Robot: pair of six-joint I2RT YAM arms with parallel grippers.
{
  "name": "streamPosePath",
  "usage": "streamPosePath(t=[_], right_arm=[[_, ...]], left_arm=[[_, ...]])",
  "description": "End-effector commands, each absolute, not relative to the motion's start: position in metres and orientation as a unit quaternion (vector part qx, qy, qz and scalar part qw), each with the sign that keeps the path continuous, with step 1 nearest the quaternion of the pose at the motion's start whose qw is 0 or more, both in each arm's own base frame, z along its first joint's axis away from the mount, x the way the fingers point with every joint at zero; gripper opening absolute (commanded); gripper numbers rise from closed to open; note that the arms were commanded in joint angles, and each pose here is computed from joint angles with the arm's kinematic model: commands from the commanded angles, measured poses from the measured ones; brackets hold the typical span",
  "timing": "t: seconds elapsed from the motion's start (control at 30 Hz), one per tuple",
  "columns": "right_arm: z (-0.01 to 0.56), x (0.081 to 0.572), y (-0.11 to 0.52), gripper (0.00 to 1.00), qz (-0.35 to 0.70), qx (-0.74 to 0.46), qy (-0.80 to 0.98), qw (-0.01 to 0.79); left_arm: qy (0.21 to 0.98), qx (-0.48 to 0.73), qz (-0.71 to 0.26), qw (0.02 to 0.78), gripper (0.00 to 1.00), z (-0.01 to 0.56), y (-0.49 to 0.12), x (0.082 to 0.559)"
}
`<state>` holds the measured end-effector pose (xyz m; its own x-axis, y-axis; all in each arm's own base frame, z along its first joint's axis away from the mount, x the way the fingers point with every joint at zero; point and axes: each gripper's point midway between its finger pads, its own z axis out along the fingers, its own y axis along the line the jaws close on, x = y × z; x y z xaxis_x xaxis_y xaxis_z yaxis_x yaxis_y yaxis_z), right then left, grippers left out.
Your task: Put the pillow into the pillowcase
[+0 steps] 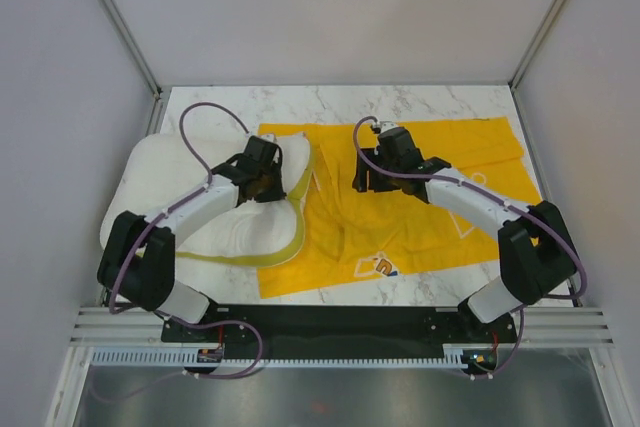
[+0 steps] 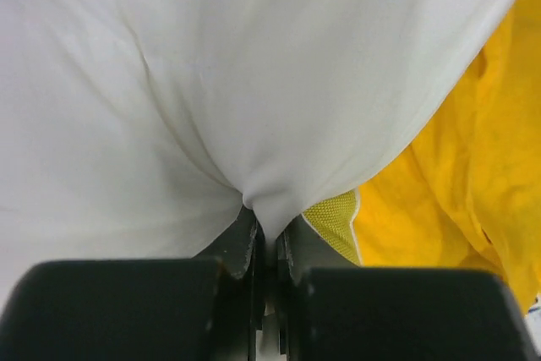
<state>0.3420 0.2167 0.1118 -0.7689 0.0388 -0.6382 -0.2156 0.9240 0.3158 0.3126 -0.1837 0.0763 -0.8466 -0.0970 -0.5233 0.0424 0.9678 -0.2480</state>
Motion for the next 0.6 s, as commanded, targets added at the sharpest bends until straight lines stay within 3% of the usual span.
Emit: streamPosePath(t=[0.0,0.3,0.57], right_arm=[[0.112,0.353,0.243,0.66,0.193,-0.058,0.914,0.351],[0.092,0.338,0.296,0.55,0.205,-0.108,0.914,0.333],[0.071,0.329,0.322,0.55,0.191,-0.131,0.919,0.318]], left_arm=[[0.944,-0.042,-0.095,0.313,0.02,0.093,-0.147,0.319],[0.919,-0.057,-0.127,0.369,0.02,0.150,-0.147,0.317],[0.913,-0.053,-0.135,0.381,0.02,0.170,-0.148,0.319]])
